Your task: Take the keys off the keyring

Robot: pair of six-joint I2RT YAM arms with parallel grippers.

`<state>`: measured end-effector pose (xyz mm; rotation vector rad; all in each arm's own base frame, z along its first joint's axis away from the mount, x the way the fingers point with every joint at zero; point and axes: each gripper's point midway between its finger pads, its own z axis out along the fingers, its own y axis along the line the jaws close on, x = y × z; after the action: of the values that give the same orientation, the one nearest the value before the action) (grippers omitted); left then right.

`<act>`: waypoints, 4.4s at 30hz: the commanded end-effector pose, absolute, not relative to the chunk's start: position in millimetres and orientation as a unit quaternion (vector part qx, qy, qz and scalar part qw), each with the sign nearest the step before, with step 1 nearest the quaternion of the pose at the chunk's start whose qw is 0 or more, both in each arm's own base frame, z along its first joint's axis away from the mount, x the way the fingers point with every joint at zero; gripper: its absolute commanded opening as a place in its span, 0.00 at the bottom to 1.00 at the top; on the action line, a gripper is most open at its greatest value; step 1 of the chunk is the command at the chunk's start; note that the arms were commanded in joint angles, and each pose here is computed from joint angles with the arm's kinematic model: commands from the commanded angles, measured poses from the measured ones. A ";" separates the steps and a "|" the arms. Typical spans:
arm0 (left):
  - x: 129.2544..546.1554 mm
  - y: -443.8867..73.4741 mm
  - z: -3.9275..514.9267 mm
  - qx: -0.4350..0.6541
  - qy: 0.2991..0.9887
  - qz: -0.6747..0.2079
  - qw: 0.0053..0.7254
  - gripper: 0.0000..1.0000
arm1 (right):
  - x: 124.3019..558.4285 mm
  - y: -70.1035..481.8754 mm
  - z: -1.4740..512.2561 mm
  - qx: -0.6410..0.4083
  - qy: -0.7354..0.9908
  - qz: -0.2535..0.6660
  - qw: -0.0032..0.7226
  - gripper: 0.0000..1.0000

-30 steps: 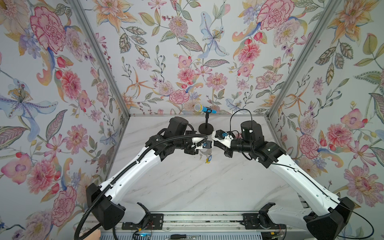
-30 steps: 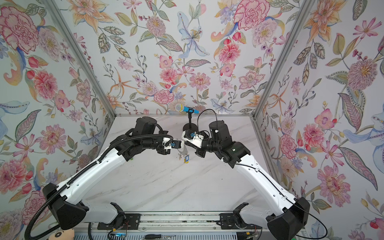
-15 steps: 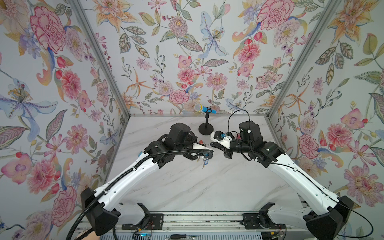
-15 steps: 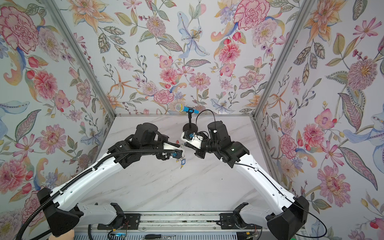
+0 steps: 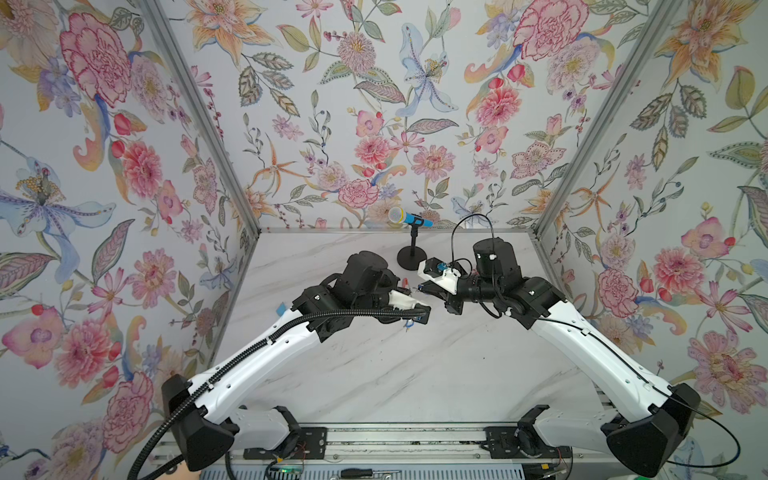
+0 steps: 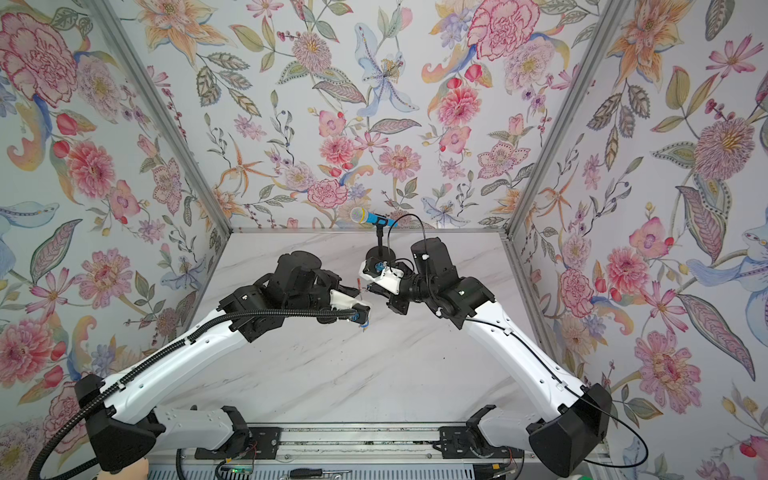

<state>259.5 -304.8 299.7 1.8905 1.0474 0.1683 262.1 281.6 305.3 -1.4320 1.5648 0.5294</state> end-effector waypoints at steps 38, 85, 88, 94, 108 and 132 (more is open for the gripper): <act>235.6 -308.4 350.4 0.661 0.438 -0.124 0.596 0.00 | 252.2 286.7 308.5 -0.578 0.628 0.249 0.457 0.00; 213.9 -301.4 308.7 0.708 0.454 -0.193 0.506 0.00 | 259.2 281.2 326.8 -0.579 0.621 0.223 0.478 0.00; 208.8 -302.4 321.9 0.706 0.440 -0.204 0.516 0.00 | 264.0 280.0 321.9 -0.576 0.630 0.225 0.469 0.00; 201.2 -304.8 346.1 0.696 0.416 -0.221 0.543 0.00 | 267.6 281.4 314.8 -0.575 0.639 0.235 0.453 0.00; 224.2 -307.3 365.6 0.613 0.440 -0.245 0.609 0.00 | 249.5 290.1 305.9 -0.583 0.627 0.264 0.443 0.00; 239.0 -299.5 288.6 0.491 0.553 -0.330 0.586 0.18 | 235.2 293.2 313.5 -0.582 0.609 0.282 0.459 0.00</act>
<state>238.2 -299.7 288.7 1.1370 1.2651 -0.7537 238.8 290.4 304.1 -1.4403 1.5344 0.6763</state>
